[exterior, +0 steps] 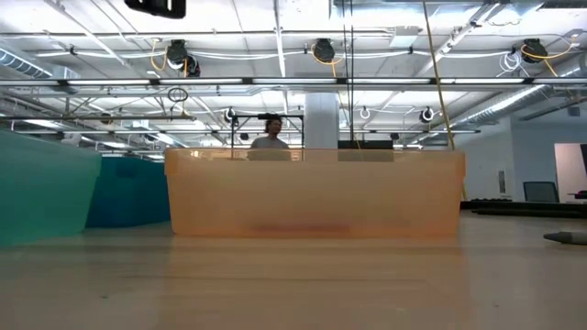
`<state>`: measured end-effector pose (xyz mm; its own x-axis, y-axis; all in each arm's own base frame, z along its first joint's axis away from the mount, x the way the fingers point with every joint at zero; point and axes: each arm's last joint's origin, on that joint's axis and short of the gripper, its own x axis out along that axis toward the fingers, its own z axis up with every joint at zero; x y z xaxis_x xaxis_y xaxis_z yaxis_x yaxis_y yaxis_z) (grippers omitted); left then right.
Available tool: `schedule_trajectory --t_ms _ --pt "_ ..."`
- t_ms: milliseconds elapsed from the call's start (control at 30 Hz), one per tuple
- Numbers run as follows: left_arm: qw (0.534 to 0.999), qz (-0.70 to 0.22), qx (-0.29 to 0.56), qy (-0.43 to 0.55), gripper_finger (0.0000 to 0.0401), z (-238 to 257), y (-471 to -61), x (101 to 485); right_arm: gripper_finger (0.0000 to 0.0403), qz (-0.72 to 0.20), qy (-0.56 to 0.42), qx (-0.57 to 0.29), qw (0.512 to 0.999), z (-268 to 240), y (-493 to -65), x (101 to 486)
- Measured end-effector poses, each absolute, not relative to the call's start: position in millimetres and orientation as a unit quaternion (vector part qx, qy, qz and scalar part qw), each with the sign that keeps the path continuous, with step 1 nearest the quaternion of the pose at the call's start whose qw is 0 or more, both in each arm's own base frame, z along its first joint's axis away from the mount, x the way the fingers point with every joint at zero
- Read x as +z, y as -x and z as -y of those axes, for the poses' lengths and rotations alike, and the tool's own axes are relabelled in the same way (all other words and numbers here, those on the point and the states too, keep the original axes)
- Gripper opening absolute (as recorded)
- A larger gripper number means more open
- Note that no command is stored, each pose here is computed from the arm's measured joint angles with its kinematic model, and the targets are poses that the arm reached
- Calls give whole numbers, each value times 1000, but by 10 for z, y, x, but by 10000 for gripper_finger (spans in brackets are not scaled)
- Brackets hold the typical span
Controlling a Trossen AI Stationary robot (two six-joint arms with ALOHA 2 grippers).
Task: Sort crayons/erasers/pens/pencils in bins
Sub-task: Put the black pen into the green bin
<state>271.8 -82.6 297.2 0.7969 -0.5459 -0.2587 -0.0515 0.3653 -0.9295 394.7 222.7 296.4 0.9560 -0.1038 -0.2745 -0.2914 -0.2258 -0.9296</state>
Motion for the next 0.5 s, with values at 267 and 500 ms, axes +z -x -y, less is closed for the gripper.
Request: schedule_trajectory --t_ms 267,500 --pt "796 -262 -160 521 163 821 -2730 2979 23 -122 773 69 619 -2204 -3972 2977" --pt "803 -256 -168 510 34 823 -2729 2993 27 -128 771 69 621 -2164 -3991 2967"
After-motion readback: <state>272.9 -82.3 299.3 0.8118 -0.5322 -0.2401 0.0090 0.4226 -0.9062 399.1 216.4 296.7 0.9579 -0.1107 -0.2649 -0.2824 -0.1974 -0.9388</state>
